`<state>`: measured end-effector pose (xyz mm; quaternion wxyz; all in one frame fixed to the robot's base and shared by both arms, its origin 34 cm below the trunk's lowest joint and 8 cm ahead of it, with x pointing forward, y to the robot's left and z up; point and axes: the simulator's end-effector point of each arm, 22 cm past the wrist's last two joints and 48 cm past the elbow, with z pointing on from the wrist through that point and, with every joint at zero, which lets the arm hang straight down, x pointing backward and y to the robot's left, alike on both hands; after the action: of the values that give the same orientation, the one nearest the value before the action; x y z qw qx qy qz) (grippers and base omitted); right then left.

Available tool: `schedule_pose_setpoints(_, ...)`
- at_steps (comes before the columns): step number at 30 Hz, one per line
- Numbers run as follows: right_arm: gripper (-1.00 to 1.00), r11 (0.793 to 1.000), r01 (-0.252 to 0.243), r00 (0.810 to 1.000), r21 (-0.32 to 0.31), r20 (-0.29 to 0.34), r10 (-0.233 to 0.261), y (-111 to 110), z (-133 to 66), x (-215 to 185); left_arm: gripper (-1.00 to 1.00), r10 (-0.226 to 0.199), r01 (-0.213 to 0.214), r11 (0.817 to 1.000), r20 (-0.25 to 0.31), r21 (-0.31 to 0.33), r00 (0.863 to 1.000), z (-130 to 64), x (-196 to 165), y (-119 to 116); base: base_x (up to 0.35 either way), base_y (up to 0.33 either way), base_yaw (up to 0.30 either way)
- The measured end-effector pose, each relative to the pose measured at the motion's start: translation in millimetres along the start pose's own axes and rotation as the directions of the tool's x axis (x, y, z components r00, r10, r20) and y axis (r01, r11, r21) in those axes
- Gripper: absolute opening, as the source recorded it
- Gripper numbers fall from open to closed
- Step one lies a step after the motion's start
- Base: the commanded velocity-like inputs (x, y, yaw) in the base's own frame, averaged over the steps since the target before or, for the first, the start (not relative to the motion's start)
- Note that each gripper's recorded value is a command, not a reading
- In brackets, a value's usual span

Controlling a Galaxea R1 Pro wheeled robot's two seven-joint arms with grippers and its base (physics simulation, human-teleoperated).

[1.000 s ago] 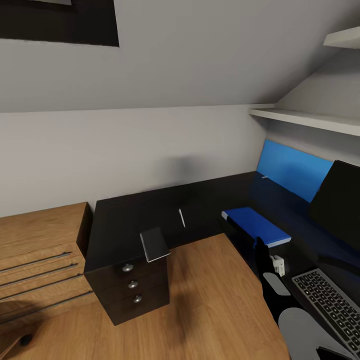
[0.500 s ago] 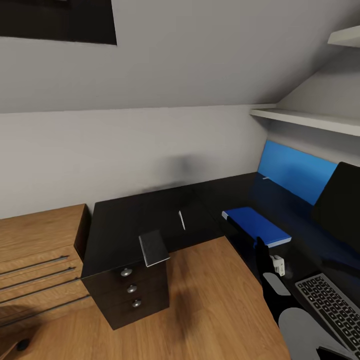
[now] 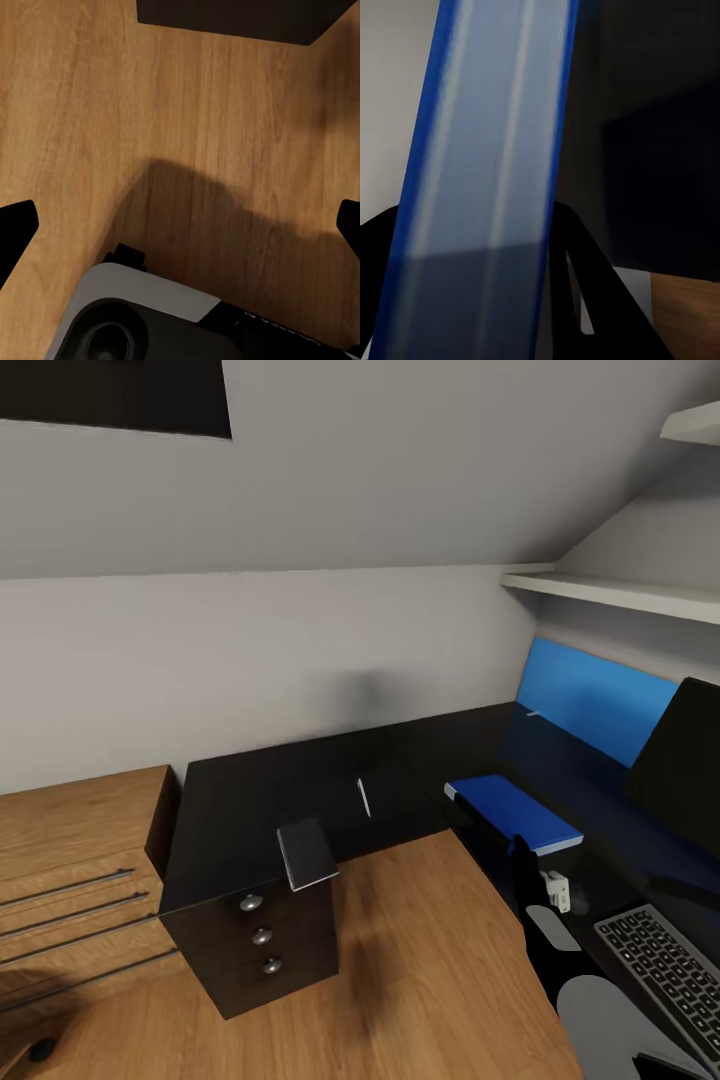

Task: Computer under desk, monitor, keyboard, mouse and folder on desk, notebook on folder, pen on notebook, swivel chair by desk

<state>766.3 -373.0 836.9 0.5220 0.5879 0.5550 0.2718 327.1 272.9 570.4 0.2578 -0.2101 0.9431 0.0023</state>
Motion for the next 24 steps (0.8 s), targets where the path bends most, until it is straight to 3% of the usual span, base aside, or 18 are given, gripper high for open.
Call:
schedule_pose_setpoints(10,-1.0,1.0,0.021,0.998,0.012,0.058,-0.022,-16,4.0,-8,1.0,0.0,0.0,1.0,0.0,0.0,1.0,11.9,5,1,0.0,0.0,0.0)
schedule_pose_setpoints(24,-1.0,1.0,0.024,0.998,0.015,0.064,-0.025,-34,11.0,-4,1.0,0.0,0.0,1.0,0.001,0.0,1.0,29.2,12,2,0.0,0.0,0.0)
